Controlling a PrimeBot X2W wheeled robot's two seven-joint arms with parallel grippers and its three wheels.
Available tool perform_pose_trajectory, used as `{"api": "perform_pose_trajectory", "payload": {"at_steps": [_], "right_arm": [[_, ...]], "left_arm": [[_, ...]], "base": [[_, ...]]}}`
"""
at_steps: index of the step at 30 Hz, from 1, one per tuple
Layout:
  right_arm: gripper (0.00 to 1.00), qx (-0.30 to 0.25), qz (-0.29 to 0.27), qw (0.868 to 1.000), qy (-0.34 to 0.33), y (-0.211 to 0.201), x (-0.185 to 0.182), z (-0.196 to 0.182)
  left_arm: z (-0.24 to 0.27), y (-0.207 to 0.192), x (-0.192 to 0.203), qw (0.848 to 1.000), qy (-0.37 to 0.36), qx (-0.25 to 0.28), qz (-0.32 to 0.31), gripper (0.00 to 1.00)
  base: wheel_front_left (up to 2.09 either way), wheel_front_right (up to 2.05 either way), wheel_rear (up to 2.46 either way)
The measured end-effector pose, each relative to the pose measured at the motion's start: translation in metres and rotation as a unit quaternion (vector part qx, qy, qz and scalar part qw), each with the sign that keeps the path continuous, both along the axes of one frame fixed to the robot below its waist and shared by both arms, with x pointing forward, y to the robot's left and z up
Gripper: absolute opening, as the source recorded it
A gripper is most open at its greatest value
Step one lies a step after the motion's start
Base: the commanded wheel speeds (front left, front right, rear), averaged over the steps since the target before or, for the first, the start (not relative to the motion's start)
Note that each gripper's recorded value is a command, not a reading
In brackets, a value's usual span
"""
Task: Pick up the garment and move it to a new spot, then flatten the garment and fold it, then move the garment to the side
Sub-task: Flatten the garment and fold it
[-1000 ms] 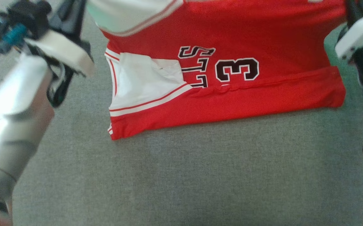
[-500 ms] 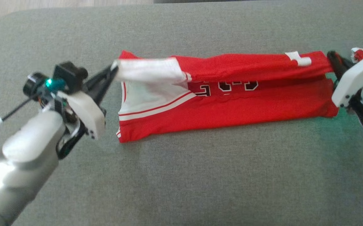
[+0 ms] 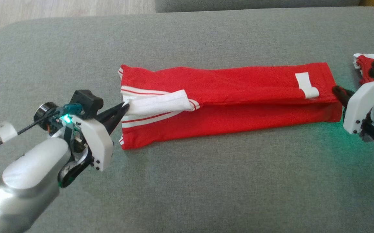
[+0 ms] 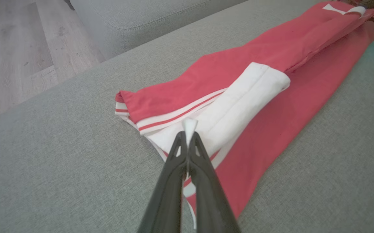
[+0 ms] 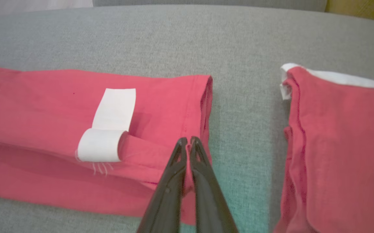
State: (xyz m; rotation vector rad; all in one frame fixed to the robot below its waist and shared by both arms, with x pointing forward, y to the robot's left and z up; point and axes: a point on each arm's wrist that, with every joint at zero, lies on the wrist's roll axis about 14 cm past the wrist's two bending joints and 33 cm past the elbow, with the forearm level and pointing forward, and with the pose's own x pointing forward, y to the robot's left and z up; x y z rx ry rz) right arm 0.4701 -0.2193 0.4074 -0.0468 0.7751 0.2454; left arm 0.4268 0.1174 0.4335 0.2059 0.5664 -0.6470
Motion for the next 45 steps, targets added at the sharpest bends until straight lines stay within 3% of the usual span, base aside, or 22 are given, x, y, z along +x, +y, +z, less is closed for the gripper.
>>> {"api": "perform_pose_trajectory", "payload": {"at_steps": [15, 16, 17, 18, 19, 27, 33, 38, 42, 45], "right_arm": [[0.0, 0.003, 0.02, 0.996, 0.084, 0.003, -0.035, -0.021], [0.0, 0.002, 0.02, 0.996, 0.084, 0.003, -0.035, -0.02], [0.0, 0.004, 0.019, 0.996, 0.086, 0.003, -0.036, -0.021], [0.82, 0.008, 0.016, 0.996, 0.086, 0.003, -0.035, -0.02], [1.0, 0.012, 0.01, 0.996, 0.087, 0.001, -0.035, -0.02], [1.0, 0.042, -0.024, 0.998, 0.046, -0.008, -0.021, -0.001], [1.0, 0.094, -0.049, 0.992, -0.062, -0.007, 0.009, 0.045], [1.0, 0.138, -0.055, 0.97, -0.194, 0.006, 0.031, 0.1], [1.0, 0.171, -0.067, 0.938, -0.295, 0.015, 0.037, 0.135], [1.0, 0.188, -0.073, 0.913, -0.355, 0.025, 0.033, 0.151]], "left_arm": [[-0.025, -0.01, -0.027, 0.998, 0.052, 0.029, -0.027, 0.0], [-0.026, -0.011, -0.027, 0.998, 0.053, 0.03, -0.027, 0.09], [-0.027, -0.012, -0.028, 0.998, 0.054, 0.03, -0.029, 0.46], [-0.027, -0.013, -0.028, 0.998, 0.054, 0.031, -0.031, 1.0], [-0.028, -0.014, -0.029, 0.998, 0.054, 0.031, -0.032, 1.0], [-0.005, -0.016, -0.006, 1.0, -0.002, -0.005, 0.008, 1.0], [0.048, -0.014, 0.028, 0.987, -0.108, -0.086, 0.079, 1.0], [0.103, -0.013, 0.046, 0.955, -0.206, -0.167, 0.132, 1.0], [0.127, -0.004, 0.048, 0.932, -0.247, -0.203, 0.173, 1.0], [0.124, -0.001, 0.041, 0.924, -0.247, -0.216, 0.198, 1.0]], "base": [[0.0, 0.0, 0.0], [0.0, 0.0, 0.0], [0.0, 0.0, 0.0], [0.0, 0.0, 0.0], [0.0, 0.0, 0.0], [0.0, 0.0, 0.0], [0.0, 0.0, 0.0], [0.0, 0.0, 0.0], [0.0, 0.0, 0.0], [0.0, 0.0, 0.0]]}}
